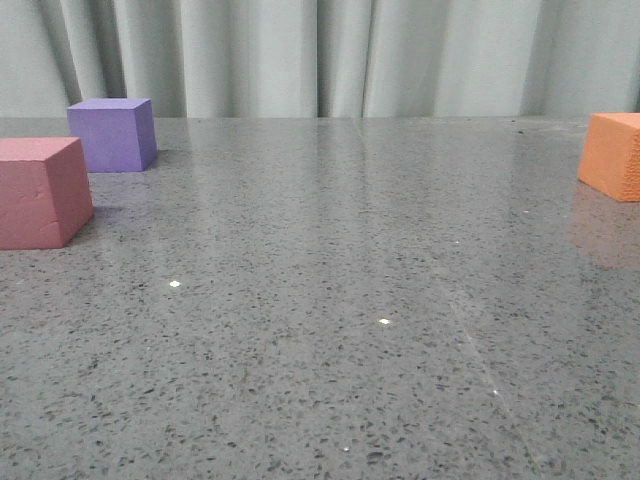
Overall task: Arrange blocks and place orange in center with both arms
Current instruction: 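Move the right gripper above the orange foam cube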
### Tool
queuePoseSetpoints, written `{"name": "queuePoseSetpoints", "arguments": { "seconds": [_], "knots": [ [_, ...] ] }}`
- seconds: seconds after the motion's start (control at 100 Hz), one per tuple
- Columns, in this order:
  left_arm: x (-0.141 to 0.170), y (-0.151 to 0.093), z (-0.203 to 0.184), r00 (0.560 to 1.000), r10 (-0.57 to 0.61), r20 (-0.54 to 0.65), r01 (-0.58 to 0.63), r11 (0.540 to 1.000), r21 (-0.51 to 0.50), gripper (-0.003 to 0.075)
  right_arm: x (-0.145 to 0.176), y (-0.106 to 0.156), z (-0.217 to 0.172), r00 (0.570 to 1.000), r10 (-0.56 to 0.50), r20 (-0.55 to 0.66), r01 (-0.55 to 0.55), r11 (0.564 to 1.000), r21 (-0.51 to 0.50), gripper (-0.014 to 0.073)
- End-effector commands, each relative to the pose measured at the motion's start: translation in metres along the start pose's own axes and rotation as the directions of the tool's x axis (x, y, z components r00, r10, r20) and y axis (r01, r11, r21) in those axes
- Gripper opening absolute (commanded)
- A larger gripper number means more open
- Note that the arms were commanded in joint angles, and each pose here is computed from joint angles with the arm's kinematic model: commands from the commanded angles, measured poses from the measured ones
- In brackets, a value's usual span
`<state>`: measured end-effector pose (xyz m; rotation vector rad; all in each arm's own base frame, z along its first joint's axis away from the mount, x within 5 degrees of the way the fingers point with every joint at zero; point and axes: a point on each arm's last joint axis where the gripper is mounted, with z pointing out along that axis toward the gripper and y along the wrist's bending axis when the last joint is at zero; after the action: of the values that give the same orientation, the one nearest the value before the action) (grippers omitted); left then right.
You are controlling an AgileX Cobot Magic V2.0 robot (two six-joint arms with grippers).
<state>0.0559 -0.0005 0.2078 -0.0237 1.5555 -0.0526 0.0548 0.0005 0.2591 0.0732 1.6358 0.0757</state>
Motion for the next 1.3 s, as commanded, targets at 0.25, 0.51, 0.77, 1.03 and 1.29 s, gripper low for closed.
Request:
{"name": "queuePoseSetpoints", "arguments": {
  "seconds": [0.25, 0.51, 0.77, 1.03, 1.29],
  "knots": [
    [0.009, -0.001, 0.000, 0.998, -0.010, 0.058, 0.009, 1.000, 0.015, -0.0019, -0.082, 0.007, 0.052, 0.979, 0.004, -0.206, 0.000, 1.000, 0.019, -0.0067],
    [0.009, -0.001, 0.000, 0.998, -0.010, 0.058, 0.009, 1.000, 0.015, -0.0019, -0.084, 0.007, 0.097, 0.948, 0.008, -0.319, 0.001, 1.000, 0.030, -0.0067],
    [0.009, -0.001, 0.000, 0.998, -0.010, 0.058, 0.009, 1.000, 0.015, -0.0019, -0.074, 0.006, 0.115, 0.925, 0.011, -0.380, 0.003, 0.999, 0.037, 0.0161],
    [0.009, -0.001, 0.000, 0.998, -0.010, 0.058, 0.009, 1.000, 0.015, -0.0019, -0.077, 0.006, 0.117, 0.939, 0.008, -0.343, 0.003, 0.999, 0.033, 0.0636],
    [0.009, -0.001, 0.000, 0.998, -0.010, 0.058, 0.009, 1.000, 0.015, -0.0019, -0.102, 0.008, 0.135, 0.954, -0.012, -0.300, 0.020, 1.000, 0.024, 0.0635]
  ]
}}
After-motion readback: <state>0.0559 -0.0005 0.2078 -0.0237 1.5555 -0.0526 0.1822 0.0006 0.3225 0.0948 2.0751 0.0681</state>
